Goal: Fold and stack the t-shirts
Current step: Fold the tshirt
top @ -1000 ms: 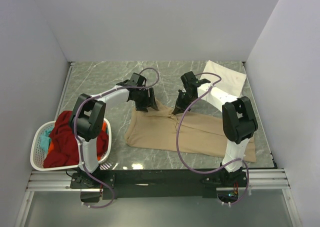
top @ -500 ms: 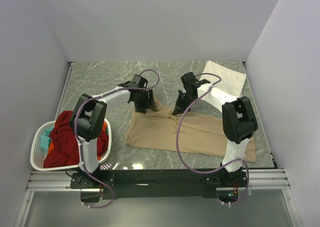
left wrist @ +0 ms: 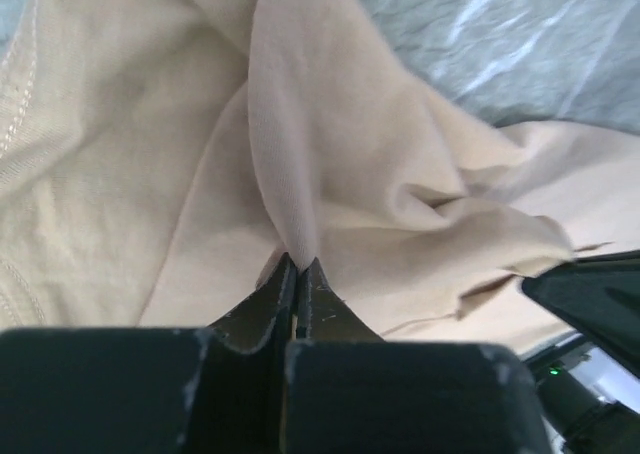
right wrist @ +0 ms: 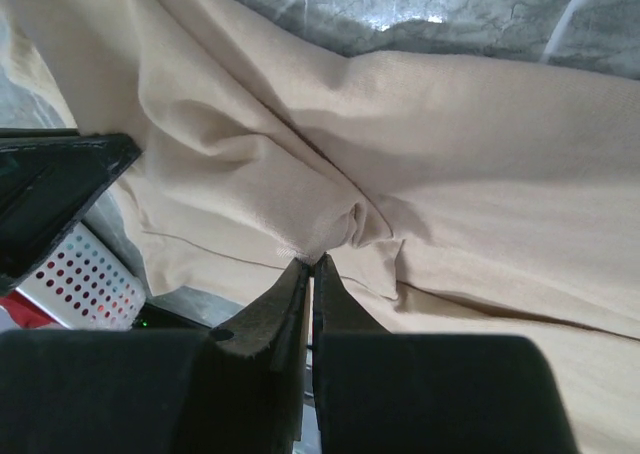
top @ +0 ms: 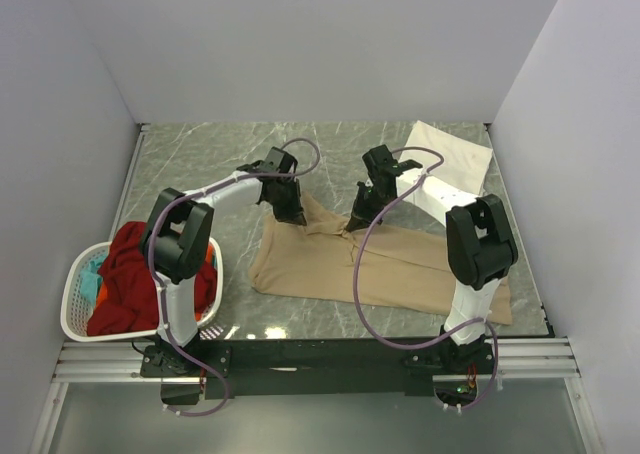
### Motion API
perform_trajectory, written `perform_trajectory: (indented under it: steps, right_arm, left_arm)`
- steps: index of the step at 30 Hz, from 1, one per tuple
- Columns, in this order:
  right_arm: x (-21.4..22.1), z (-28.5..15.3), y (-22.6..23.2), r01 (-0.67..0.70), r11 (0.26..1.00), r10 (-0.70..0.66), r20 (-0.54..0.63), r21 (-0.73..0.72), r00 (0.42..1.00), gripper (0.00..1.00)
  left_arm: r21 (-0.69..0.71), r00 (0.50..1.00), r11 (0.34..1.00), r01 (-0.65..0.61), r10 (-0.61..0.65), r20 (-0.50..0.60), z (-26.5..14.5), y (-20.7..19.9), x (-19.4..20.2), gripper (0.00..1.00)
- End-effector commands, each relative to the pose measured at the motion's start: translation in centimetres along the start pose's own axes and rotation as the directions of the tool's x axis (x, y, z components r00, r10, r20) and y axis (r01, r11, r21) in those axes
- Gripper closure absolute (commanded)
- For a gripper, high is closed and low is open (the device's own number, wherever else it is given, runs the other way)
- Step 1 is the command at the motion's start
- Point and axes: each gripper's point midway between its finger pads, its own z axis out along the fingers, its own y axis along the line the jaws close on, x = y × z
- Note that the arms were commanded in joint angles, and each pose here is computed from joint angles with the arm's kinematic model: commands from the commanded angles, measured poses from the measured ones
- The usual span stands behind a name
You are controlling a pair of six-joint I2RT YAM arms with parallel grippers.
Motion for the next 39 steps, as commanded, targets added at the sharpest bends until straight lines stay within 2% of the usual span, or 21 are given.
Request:
perform_trajectory:
  steps: [1,8,15,18,23,27,33,39]
  right_arm:
    - [-0.4,-1.6,0.4,0.025,0.999,-0.024,0.041,-0.021,0.999,0.99]
    - [-0.3,-1.4,-0.6,0.015,1.000,-0.015,0.042,0.008,0.999,0.99]
    - [-0.7,-0.9,-1.0,-0.020,1.000,0.020,0.039,-0.009,0.999,1.00]
    - [-0.8,-0.7,-0.8,-0.034,0.999,0.035,0.039,-0.021,0.999,1.00]
    - [-0.9,-0.4,-0.5,-0.056,0.997,0.057,0.030,-0.044,0.998,1.00]
    - [-1.0,-0.3,-0.3,-0.063,0.997,0.064,0.025,-0.050,0.998,1.00]
    - [-1.1,-0.2,-0.3,-0.064,0.997,0.066,0.024,-0.052,0.998,1.00]
    - [-1.0,-0.1,-0.4,-0.066,0.997,0.068,0.021,-0.048,0.998,1.00]
  left_arm:
    - [0.057,0.997,0.998,-0.007,0.002,0.077,-3.6,-3.3,-2.7,1.00]
    - [0.132,0.994,0.987,0.088,-0.095,0.048,-3.0,-4.1,-6.0,0.94]
    - [0.239,0.983,0.954,0.179,-0.181,-0.013,-1.4,-4.4,-8.1,0.56]
    - [0.286,0.983,0.943,0.168,-0.183,0.028,-2.2,-5.2,-9.1,0.48]
    - [0.232,0.986,0.968,0.090,-0.120,0.116,-3.3,-3.7,-9.0,0.45]
    - [0.162,0.982,0.986,0.051,-0.079,0.169,-4.5,-1.7,-7.6,0.49]
    - [0.185,0.982,0.982,0.030,-0.063,0.176,-3.8,-0.3,-5.2,0.53]
    - [0.190,0.988,0.982,0.000,-0.030,0.154,-1.9,-0.7,-5.4,0.56]
